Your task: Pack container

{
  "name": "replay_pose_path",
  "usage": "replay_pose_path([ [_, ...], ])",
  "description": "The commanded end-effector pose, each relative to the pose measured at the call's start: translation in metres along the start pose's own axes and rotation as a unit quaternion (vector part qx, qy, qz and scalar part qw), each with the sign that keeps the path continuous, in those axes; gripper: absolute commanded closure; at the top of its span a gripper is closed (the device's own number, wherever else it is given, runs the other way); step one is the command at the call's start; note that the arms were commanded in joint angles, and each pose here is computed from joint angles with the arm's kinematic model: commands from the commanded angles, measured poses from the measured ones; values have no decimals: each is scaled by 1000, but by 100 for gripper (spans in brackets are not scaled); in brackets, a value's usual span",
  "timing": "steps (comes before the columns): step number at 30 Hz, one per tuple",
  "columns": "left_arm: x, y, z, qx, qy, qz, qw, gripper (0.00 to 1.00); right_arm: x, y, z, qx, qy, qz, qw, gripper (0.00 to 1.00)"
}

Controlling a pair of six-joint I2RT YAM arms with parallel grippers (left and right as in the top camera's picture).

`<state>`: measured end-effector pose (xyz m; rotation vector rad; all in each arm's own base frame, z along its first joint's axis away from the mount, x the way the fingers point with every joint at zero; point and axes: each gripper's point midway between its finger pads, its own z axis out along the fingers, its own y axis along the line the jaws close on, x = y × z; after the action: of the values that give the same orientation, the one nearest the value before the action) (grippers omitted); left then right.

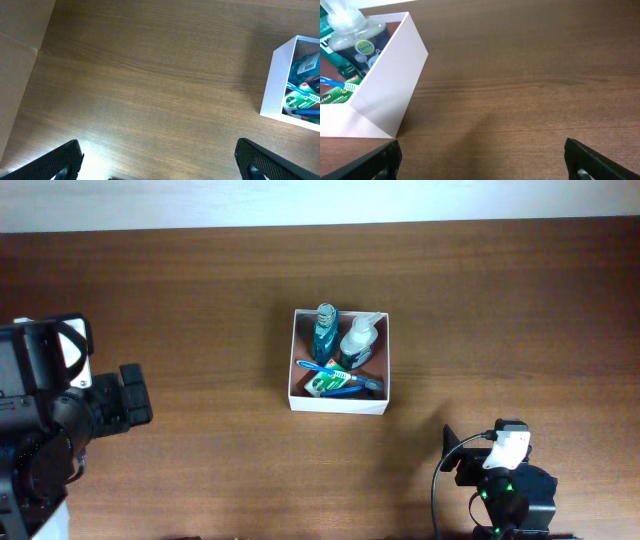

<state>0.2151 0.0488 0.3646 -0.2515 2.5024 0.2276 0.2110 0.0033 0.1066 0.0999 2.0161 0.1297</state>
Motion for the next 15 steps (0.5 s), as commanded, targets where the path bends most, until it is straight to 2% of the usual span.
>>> replay_pose_path([
  [1,-1,0,0,1,0,-9,1000,1,-1,-1,0,1,-7,4,1000,1],
  [15,-1,0,1,1,1,-9,1000,1,-1,-1,1,1,-7,4,1000,1],
])
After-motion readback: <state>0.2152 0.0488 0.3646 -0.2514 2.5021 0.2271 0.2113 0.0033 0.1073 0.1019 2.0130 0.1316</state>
